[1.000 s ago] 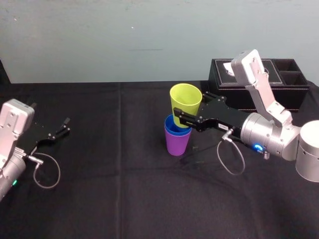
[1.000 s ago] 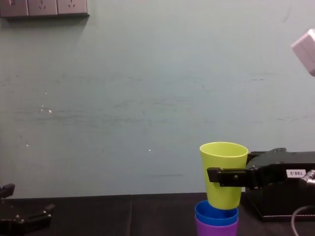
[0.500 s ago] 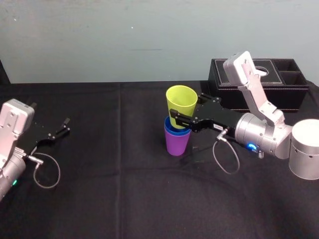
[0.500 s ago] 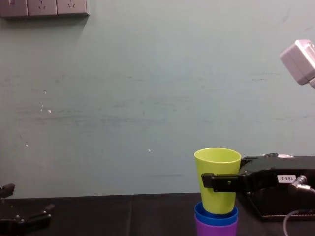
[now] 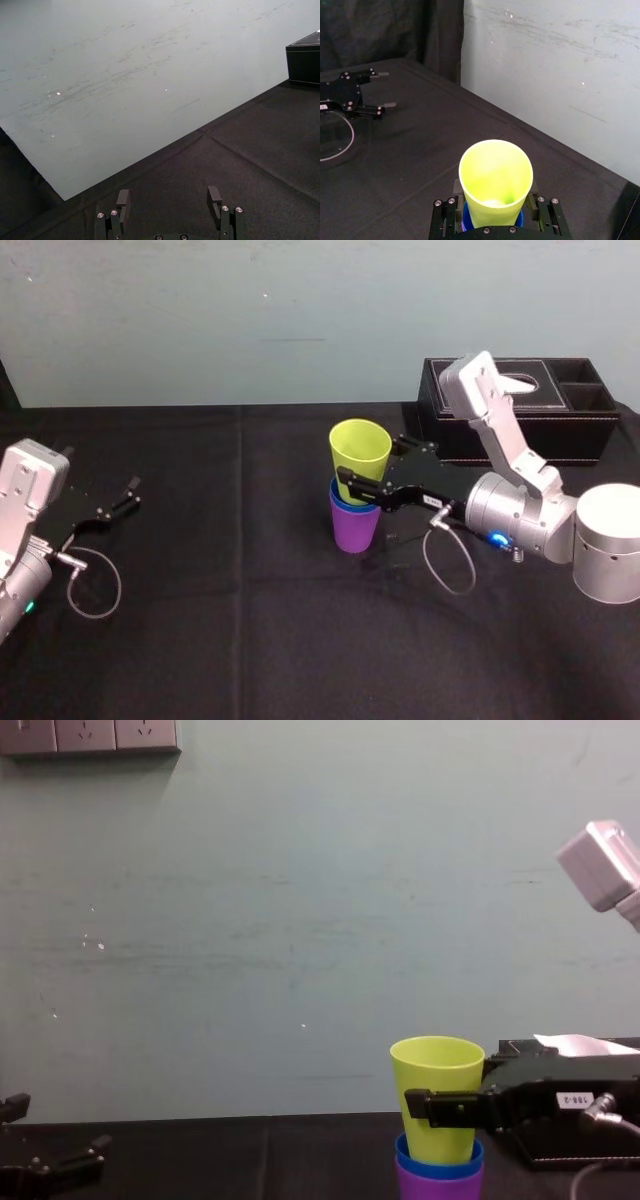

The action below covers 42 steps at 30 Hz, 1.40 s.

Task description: Stack the three plastic cups sequentially using one hand.

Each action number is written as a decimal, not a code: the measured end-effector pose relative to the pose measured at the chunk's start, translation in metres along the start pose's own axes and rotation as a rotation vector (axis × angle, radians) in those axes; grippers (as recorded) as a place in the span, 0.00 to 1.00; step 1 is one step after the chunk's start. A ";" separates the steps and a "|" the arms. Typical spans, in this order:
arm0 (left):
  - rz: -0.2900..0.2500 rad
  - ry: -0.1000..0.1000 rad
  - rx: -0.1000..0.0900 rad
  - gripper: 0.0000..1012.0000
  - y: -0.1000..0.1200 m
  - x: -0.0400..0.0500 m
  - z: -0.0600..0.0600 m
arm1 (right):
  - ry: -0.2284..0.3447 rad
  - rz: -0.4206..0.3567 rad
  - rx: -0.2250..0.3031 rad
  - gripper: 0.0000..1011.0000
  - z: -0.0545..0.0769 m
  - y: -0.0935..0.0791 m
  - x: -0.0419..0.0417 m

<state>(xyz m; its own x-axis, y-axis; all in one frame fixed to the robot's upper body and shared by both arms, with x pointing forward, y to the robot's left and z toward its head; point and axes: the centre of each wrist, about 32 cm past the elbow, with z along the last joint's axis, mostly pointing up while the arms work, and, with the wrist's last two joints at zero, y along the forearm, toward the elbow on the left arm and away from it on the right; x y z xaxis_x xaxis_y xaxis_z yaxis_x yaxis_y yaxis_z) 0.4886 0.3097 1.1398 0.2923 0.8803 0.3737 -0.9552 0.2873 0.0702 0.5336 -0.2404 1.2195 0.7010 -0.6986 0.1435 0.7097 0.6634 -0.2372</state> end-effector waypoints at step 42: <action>0.000 0.000 0.000 1.00 0.000 0.0000 0.000 | 0.005 0.005 -0.016 0.99 -0.010 0.005 0.0010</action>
<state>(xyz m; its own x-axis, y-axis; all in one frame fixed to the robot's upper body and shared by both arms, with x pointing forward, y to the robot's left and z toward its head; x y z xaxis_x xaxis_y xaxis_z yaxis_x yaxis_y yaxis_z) 0.4886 0.3097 1.1398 0.2923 0.8803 0.3737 -0.9553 0.2873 0.0702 0.5369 -0.2407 1.2091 0.7039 -0.6969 0.1375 0.7051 0.6622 -0.2535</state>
